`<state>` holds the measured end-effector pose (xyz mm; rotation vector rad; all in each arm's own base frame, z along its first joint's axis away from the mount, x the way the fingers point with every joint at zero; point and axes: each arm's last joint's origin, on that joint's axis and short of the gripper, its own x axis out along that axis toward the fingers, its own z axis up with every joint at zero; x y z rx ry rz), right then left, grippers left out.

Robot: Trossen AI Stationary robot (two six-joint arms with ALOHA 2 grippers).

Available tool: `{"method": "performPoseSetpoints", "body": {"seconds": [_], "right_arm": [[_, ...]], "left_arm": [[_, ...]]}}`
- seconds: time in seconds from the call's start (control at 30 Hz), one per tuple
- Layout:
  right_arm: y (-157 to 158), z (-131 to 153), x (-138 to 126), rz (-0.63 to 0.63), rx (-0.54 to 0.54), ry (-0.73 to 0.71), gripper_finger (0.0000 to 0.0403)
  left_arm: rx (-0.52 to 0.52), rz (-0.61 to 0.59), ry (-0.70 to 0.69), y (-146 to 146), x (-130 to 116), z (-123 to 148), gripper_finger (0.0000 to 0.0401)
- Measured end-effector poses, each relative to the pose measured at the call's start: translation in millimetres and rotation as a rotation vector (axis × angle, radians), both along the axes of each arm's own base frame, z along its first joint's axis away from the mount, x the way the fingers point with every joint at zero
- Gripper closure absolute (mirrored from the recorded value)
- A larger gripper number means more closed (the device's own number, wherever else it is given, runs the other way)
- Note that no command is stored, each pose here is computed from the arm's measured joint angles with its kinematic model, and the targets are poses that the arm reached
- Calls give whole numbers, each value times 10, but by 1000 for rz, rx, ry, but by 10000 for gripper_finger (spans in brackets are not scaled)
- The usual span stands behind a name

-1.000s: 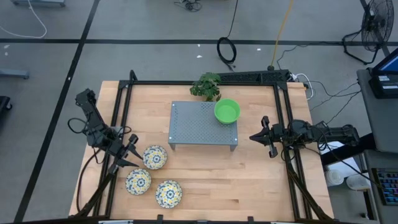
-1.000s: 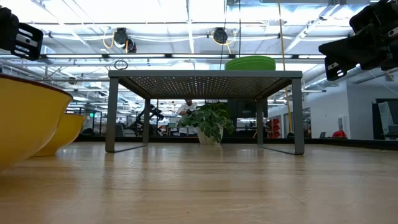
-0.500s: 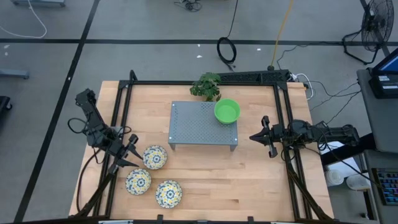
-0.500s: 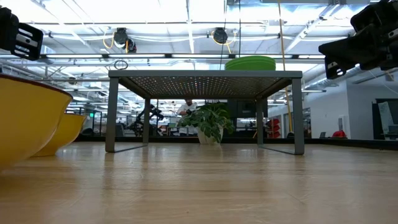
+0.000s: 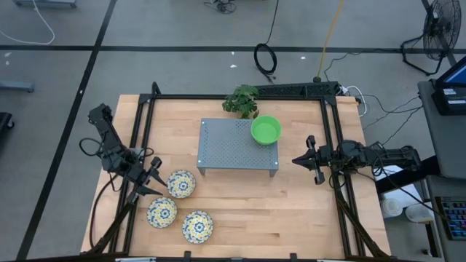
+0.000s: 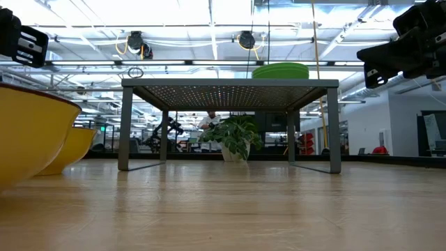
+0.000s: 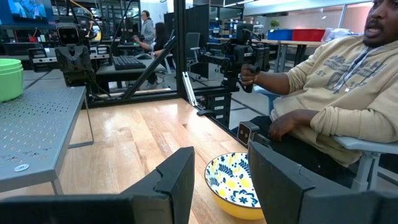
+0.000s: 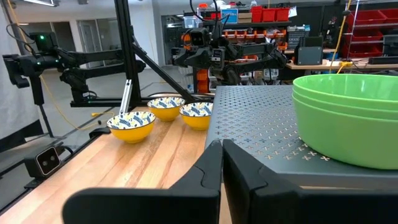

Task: Pick & Place Mini bowls
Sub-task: Put the top yellow bowl on the shelf

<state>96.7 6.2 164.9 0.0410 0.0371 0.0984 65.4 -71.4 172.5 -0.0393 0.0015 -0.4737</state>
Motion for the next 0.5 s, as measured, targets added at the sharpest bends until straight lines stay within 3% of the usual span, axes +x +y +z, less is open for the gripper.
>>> {"method": "performPoseSetpoints", "body": {"seconds": [0.5], "right_arm": [[0,0,0,-1,25,3,403]], "left_arm": [[0,0,0,0,0,-1,249]]}}
